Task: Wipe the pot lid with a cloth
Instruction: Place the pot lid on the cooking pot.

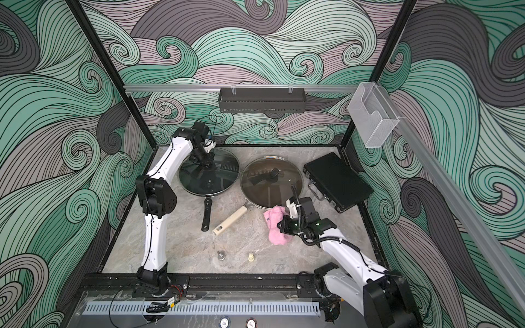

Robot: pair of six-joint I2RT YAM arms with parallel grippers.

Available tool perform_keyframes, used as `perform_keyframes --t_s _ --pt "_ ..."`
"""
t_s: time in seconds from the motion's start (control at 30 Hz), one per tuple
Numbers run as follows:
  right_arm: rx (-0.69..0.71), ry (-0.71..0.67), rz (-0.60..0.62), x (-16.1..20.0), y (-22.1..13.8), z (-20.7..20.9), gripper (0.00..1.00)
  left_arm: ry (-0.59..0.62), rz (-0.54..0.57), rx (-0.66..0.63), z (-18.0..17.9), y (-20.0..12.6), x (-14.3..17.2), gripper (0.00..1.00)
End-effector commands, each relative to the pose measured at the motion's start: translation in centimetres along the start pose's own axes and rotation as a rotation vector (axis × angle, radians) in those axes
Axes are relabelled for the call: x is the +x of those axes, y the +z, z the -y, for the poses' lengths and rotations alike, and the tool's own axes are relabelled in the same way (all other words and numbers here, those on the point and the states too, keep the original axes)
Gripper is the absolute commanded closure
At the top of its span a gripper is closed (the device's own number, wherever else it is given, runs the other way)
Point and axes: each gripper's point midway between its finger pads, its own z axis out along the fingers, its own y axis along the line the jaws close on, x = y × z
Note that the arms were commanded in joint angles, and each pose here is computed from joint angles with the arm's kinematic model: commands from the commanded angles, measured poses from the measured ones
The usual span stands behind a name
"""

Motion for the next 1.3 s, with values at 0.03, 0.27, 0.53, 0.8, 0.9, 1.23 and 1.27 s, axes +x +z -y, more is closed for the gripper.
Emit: perform_keyframes --t_s 0.03,0.27,0.53,0.8,0.9,1.23,1.27 --pt "-0.008 0.018 -0.001 0.0 0.1 0.0 1.0 0.019 0.086 -0.022 -0.2 -1.8 -1.8 1.0" --pt "-0.007 0.019 0.0 0.0 0.2 0.0 1.0 0.005 0.084 -0.044 -0.7 -1.9 -1.7 1.0" --pt "-0.007 0.025 -0.007 0.0 0.3 0.0 1.0 -0.005 0.07 -0.042 -1.0 -1.4 -1.4 1.0" --pt "-0.009 0.029 -0.008 -0.1 0.3 -0.1 1.0 -0.028 0.065 -0.014 -1.2 -0.9 -1.4 1.0" --pt "-0.01 0.031 -0.008 -0.1 0.3 -0.2 1.0 -0.033 0.061 -0.006 -1.1 -0.7 -1.3 1.0" --pt "-0.012 0.039 -0.015 -0.2 0.5 -0.3 1.0 -0.053 0.05 0.026 -1.1 0.0 -1.0 1.0" --pt "-0.011 0.04 -0.016 -0.2 0.5 -0.3 1.0 -0.052 0.051 0.027 -1.1 0.1 -1.1 1.0"
